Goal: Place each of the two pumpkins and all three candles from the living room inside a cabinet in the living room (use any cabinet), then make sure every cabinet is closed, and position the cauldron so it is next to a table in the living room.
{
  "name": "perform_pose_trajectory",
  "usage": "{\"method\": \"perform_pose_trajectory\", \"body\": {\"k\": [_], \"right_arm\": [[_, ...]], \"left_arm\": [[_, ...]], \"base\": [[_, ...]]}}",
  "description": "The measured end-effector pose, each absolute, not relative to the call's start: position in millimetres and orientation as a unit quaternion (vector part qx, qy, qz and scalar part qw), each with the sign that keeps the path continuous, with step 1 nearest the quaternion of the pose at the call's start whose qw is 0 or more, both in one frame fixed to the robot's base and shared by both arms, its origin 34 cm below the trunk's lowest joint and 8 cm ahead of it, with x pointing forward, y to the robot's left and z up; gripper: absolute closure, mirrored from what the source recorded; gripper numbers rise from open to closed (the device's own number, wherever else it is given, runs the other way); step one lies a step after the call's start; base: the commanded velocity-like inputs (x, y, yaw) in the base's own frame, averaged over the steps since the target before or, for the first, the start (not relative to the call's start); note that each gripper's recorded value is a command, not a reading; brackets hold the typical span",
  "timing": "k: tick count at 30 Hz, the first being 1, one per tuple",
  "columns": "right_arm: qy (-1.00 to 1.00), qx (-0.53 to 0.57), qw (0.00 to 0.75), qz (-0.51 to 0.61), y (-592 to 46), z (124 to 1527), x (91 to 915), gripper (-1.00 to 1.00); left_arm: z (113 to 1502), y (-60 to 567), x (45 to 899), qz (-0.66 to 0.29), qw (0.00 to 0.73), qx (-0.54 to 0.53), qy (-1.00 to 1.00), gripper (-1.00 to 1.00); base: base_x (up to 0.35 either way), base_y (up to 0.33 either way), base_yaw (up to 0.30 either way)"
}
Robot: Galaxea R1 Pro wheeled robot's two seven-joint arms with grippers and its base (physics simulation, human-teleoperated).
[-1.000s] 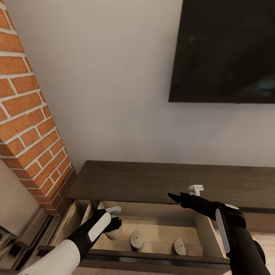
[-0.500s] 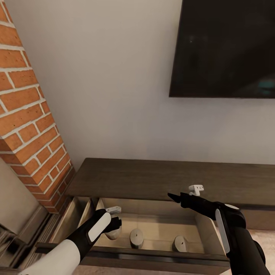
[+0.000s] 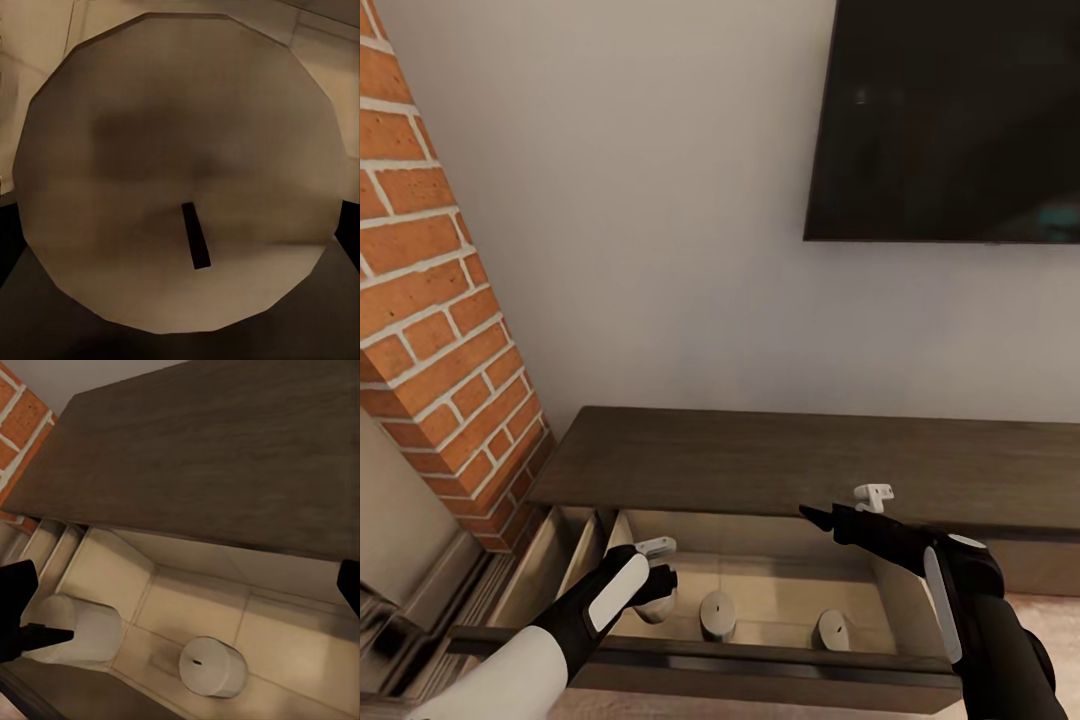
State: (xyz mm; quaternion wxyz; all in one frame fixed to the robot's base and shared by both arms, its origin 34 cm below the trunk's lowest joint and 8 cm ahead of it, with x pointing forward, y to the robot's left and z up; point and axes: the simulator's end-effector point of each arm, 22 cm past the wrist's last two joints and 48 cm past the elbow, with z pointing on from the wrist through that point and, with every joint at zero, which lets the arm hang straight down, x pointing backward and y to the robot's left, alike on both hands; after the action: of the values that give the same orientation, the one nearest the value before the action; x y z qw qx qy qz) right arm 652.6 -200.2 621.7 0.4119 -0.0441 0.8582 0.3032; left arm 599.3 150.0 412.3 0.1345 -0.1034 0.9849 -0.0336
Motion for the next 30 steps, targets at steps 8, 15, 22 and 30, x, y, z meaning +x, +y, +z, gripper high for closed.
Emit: {"method": "perform_pose_trajectory", "body": {"k": [8,15,22,30], "right_arm": [[0.858,-0.044,0.412,0.304,-199,604,649,-1.0],[0.858,-0.044,0.412,0.304,-199,605,649,-1.0],[0.858,-0.044,0.412,0.304,-200,605,649,-1.0],[0.858,-0.044,0.412,0.303,-201,605,649,-1.0]], "left_arm": [[402,155,607,-0.026,0.143,-0.104,0.984,1.0],[407,162,610,-0.004,0.147,-0.108,0.983,1.0],[406,160,607,-0.002,0.144,-0.108,0.984,1.0],[405,160,607,-0.003,0.143,-0.109,0.984,1.0]], "base": [[0.0,0.0,0.0],[0.057,0.0,0.0],[0.217,0.0,0.0],[0.01,0.0,0.0]]}}
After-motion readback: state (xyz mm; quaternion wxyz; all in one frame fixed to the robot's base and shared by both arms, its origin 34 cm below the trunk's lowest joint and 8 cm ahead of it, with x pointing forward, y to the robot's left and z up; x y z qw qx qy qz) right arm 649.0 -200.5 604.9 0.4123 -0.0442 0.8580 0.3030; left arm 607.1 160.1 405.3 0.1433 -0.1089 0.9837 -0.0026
